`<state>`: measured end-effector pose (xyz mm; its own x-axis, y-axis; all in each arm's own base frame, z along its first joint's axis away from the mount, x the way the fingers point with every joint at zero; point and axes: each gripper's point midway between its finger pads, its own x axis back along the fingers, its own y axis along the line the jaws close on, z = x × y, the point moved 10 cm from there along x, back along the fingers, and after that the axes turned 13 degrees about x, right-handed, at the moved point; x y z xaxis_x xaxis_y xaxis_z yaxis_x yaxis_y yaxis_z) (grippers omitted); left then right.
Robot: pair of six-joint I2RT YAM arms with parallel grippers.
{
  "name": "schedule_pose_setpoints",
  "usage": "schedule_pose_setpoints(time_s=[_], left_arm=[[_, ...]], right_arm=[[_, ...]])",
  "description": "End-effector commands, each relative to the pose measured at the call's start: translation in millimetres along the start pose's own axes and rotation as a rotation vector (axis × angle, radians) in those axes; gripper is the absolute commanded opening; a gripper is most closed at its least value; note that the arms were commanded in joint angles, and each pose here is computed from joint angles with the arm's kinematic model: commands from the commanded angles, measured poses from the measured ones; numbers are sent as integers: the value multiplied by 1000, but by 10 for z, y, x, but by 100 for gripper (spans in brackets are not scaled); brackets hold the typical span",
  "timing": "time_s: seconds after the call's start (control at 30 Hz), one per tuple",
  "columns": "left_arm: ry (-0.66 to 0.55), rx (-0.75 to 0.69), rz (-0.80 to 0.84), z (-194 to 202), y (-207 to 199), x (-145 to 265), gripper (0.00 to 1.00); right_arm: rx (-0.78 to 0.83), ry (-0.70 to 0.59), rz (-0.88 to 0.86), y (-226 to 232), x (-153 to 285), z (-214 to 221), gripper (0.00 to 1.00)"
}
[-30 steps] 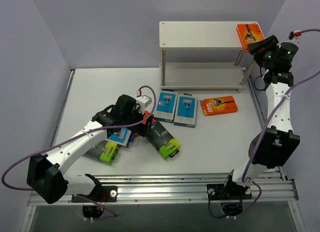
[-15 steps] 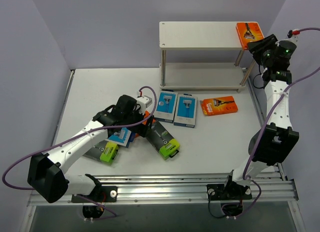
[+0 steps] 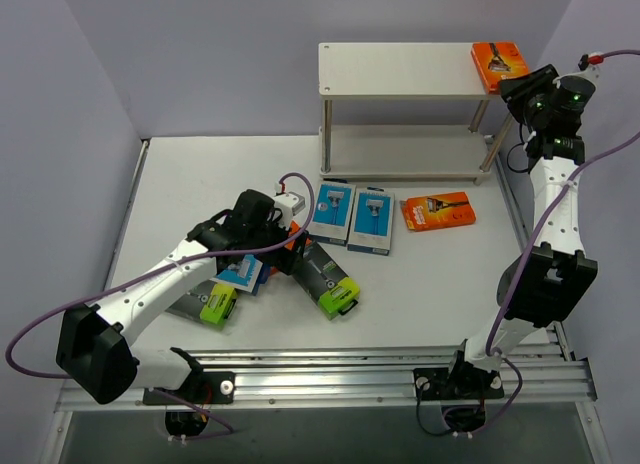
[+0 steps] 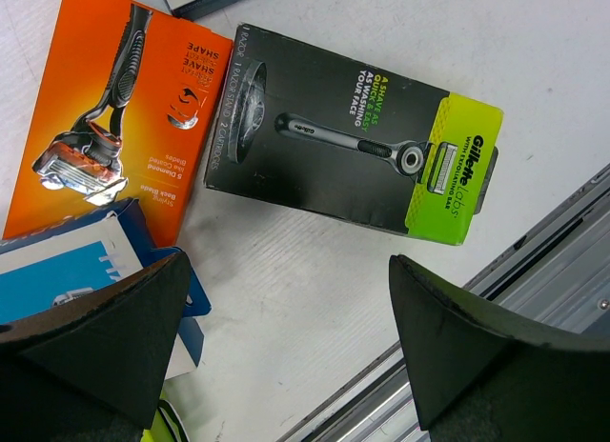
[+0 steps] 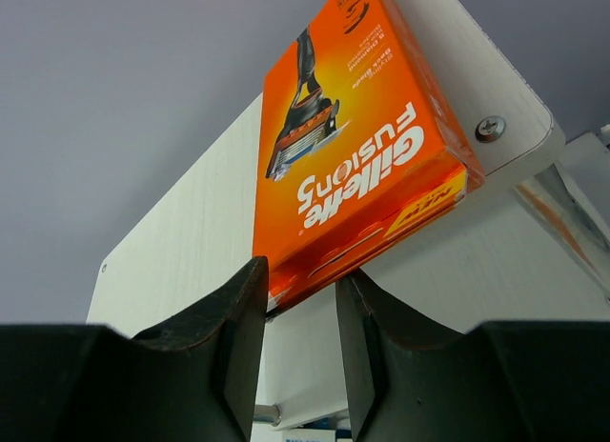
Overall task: Place and organize the shaving razors onto the shelf
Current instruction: Place the shaving razor onto shelf
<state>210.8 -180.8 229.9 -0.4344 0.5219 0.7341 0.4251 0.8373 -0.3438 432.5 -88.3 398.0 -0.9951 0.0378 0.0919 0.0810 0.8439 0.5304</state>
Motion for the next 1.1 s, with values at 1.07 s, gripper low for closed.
schedule_pose_setpoints(time_s=[1.07], left_arm=[[-3, -20, 13, -75, -28, -6, 94]], right_arm=[[-154, -138, -81, 25, -46, -87, 0]])
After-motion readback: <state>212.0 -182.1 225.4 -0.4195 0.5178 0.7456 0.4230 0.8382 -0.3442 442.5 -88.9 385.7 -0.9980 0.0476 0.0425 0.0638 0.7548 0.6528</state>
